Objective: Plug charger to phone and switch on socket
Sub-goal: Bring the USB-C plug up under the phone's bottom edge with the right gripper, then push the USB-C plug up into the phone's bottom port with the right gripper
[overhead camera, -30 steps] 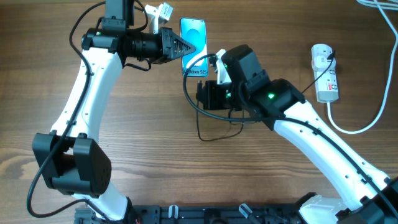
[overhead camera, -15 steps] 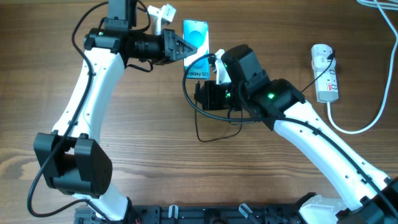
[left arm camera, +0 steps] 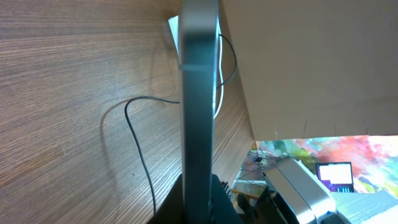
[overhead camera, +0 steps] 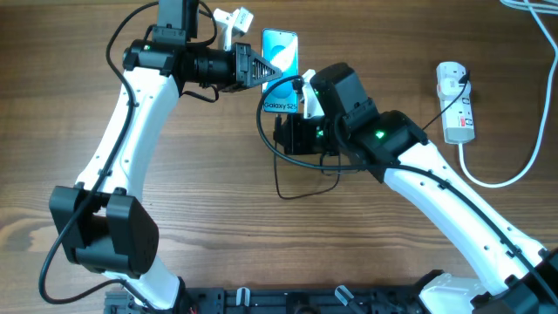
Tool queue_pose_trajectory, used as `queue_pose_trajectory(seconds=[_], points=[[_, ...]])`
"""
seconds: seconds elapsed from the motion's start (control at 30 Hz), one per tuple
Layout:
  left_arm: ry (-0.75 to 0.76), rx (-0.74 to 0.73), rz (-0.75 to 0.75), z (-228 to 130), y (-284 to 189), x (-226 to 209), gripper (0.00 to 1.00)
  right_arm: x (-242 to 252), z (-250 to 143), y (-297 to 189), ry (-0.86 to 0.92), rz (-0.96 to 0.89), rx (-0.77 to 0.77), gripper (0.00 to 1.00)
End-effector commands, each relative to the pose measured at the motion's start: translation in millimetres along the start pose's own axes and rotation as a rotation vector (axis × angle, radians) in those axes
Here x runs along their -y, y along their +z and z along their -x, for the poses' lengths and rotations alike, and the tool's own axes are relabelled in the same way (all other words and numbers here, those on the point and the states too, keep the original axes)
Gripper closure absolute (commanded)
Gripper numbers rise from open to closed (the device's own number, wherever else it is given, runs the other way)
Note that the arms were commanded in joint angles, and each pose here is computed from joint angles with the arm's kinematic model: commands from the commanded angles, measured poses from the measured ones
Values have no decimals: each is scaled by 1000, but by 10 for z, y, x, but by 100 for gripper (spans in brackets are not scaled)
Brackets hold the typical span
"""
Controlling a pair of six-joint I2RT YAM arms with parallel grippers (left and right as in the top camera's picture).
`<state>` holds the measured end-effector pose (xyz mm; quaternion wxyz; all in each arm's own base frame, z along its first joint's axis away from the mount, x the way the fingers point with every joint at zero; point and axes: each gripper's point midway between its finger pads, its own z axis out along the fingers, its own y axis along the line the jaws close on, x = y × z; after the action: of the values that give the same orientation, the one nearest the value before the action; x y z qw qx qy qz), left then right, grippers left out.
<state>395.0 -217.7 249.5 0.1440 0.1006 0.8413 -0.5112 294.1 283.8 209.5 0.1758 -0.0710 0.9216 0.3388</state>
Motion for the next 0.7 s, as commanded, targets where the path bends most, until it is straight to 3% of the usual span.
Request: queue_pose_trajectory(seconds=[0.0,0.67], points=[[51,10,-32,4,-67,150,96,-65,96,-106,-26,2,43,96],[50,12,-12,5,-60,118,96,-78,101,-106,-26,8,45,96]])
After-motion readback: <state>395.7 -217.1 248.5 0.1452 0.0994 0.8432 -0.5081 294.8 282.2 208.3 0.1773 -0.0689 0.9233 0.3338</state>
